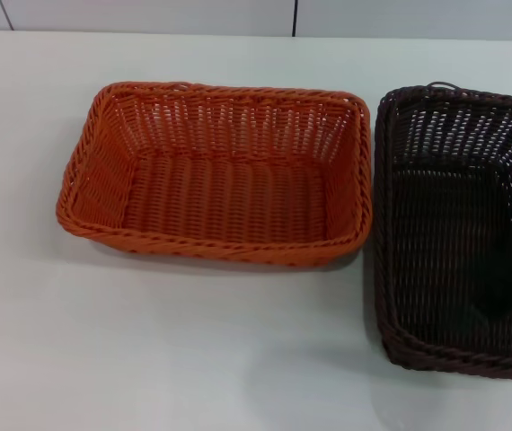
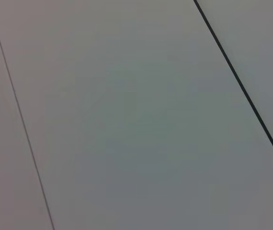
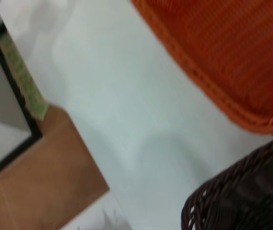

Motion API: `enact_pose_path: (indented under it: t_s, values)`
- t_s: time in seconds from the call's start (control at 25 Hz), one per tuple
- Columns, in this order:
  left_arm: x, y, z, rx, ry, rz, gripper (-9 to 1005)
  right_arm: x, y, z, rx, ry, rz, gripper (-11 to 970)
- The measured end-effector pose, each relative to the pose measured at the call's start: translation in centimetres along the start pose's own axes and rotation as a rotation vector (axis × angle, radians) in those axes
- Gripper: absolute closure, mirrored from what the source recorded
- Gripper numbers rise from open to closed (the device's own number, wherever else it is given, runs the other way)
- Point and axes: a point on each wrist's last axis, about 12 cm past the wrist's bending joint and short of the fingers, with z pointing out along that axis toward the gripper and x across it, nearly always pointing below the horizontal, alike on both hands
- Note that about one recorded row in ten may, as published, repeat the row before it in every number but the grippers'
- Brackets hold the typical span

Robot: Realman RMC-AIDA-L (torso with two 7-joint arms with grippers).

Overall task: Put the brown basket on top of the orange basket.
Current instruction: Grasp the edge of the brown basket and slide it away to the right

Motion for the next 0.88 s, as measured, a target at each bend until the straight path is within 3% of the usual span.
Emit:
enact_pose_path:
  t_s: [0.28, 0.88]
  values:
    - [0.0, -0.1, 0.2, 0.001, 0.01, -0.003, 152, -0.8, -0.4, 3.0, 0.016, 0.134, -0.004, 360]
    - [-0.1, -0.4, 0.5, 0.016, 0.012, -0.002, 152, -1.8, -1.3, 7.8, -0.014, 0.265, 0.0, 370]
